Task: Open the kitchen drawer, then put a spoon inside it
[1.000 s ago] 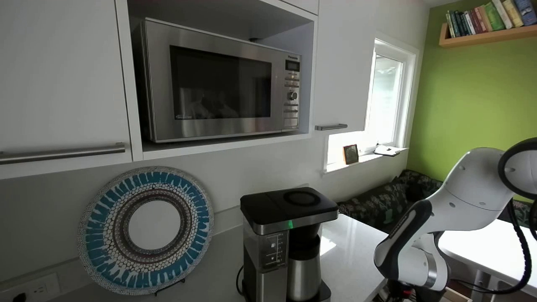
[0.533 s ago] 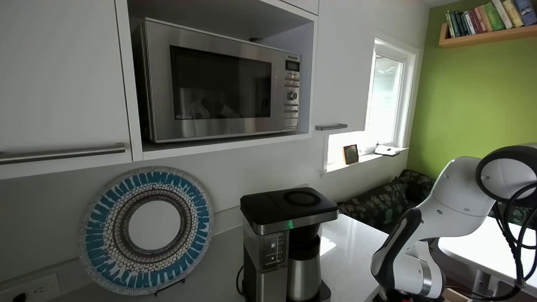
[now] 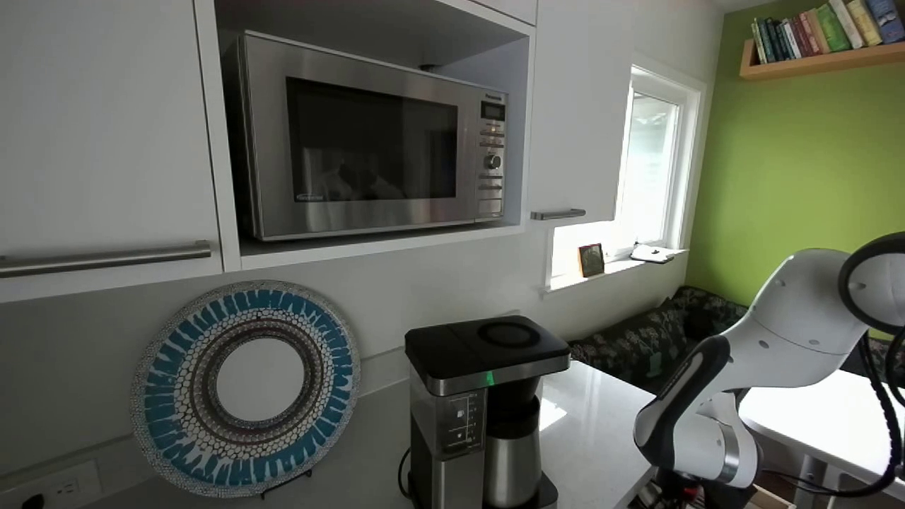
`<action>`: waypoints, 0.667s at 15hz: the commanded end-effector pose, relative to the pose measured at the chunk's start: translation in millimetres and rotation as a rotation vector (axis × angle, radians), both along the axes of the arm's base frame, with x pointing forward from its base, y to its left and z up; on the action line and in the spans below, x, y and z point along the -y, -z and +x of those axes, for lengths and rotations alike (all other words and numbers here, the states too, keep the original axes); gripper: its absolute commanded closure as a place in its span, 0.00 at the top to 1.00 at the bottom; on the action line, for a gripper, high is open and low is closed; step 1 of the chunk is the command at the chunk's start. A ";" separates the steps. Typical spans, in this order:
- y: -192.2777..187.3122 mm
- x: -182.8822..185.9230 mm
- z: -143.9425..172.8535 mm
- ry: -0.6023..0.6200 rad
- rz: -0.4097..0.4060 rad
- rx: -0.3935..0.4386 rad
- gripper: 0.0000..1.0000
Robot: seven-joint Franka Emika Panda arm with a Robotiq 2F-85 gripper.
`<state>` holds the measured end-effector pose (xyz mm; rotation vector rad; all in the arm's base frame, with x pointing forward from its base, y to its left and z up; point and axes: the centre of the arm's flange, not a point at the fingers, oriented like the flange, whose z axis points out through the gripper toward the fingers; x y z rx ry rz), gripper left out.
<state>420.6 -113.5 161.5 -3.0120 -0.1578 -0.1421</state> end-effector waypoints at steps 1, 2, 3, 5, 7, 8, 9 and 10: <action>-47.0 5.8 -27.6 0.020 -0.001 -0.012 0.93; -52.8 8.7 -32.7 0.020 -0.018 -0.022 0.99; -59.2 11.6 -38.3 0.038 -0.045 -0.036 1.00; -72.4 19.4 -48.5 0.055 -0.079 -0.030 1.00; -88.1 26.4 -55.5 0.063 -0.108 -0.014 1.00; -99.5 29.2 -57.9 0.078 -0.129 -0.008 1.00; -108.0 32.8 -58.9 0.090 -0.142 0.006 1.00; -120.8 36.1 -60.6 0.102 -0.154 0.018 0.99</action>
